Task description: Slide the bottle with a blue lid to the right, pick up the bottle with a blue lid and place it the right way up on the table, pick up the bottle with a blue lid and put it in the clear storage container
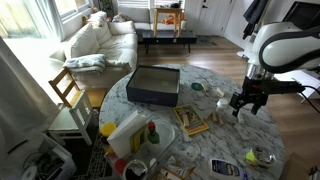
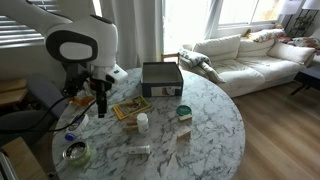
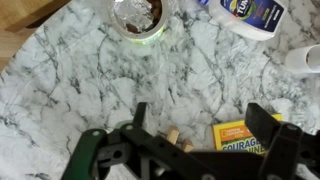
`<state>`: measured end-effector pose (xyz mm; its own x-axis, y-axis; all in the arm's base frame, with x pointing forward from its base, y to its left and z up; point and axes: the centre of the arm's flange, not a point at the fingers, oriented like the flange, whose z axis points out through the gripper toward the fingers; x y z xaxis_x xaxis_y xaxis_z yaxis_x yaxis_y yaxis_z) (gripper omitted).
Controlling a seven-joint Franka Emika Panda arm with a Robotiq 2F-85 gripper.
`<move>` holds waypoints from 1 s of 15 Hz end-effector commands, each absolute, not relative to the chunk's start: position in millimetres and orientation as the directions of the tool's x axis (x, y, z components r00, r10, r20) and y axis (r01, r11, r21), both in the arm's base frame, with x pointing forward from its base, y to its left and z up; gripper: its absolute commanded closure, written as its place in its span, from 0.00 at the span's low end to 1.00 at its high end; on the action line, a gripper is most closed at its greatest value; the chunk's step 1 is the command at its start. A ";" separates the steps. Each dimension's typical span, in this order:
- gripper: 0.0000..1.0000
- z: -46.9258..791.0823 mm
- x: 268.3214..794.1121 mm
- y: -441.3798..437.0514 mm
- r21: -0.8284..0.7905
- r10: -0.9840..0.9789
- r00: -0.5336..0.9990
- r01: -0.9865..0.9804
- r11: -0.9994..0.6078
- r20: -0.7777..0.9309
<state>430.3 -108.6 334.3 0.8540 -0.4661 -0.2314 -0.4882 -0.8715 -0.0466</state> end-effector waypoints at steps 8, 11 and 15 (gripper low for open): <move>0.00 291.0 427.3 -84.2 -0.278 -0.613 0.744 -0.668 -0.690 -0.264; 0.00 278.9 412.1 -66.8 -0.354 -0.682 0.651 -0.757 -0.550 -0.332; 0.00 259.5 379.0 -46.1 -0.376 -0.725 0.507 -0.855 -0.357 -0.466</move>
<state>408.1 -65.3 272.6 0.5845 -0.7026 -0.4058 -0.8096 -0.4723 -0.3484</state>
